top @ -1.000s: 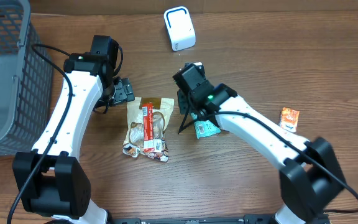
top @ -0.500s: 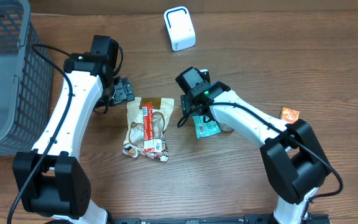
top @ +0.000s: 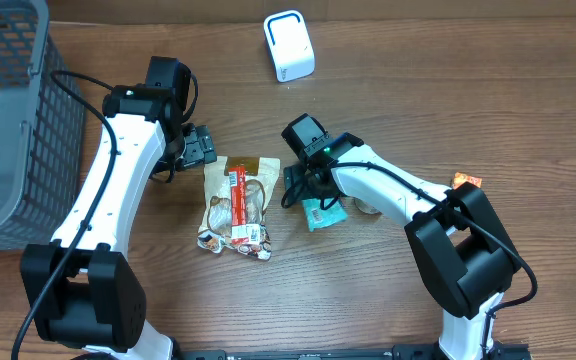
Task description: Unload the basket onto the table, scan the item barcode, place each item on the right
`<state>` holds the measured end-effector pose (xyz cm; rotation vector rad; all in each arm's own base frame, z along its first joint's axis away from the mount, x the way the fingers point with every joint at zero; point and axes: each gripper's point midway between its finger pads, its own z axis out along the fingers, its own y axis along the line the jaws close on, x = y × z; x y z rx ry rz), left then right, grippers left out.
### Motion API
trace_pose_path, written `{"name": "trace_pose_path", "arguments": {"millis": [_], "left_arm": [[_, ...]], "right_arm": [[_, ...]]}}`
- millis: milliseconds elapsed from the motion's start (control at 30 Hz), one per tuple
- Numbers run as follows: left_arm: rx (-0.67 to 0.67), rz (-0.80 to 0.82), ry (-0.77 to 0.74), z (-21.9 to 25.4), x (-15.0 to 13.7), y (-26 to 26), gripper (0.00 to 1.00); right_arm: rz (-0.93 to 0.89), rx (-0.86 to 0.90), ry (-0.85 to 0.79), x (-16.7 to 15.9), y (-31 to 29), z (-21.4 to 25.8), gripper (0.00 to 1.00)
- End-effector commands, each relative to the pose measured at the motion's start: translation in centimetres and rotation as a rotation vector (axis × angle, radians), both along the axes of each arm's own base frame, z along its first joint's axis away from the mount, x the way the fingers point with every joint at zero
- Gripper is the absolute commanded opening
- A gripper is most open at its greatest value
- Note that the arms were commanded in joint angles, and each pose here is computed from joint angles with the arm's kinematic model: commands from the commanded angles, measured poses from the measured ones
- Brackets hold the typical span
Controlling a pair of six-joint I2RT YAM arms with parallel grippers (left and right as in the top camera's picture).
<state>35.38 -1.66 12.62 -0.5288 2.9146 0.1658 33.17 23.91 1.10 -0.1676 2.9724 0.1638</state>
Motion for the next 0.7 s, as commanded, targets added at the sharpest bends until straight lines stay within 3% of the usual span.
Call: {"name": "trace_pose_path", "arguments": {"millis": [0, 200, 300, 467, 567, 667], "left_arm": [[0.007, 0.004, -0.017, 0.4, 0.4, 0.2, 1.00], [0.007, 0.004, -0.017, 0.4, 0.4, 0.2, 1.00], [0.007, 0.004, -0.017, 0.4, 0.4, 0.2, 0.99], [0.007, 0.004, -0.017, 0.4, 0.4, 0.2, 1.00], [0.007, 0.004, -0.017, 0.4, 0.4, 0.2, 0.99], [0.007, 0.004, -0.017, 0.4, 0.4, 0.2, 1.00]], "right_arm": [[-0.071, 0.076, 0.099, -1.5, 1.2, 0.2, 0.85], [-0.065, 0.078, 0.085, -0.8, 1.5, 3.3, 0.86], [-0.071, 0.051, 0.070, -0.6, 0.9, 3.9, 1.00], [-0.088, 0.009, 0.105, -1.3, -0.4, 3.6, 1.00], [-0.117, 0.009, 0.094, -0.4, -1.3, 3.6, 0.89], [-0.157, 0.024, 0.078, 0.9, -2.4, 3.7, 0.67]]}}
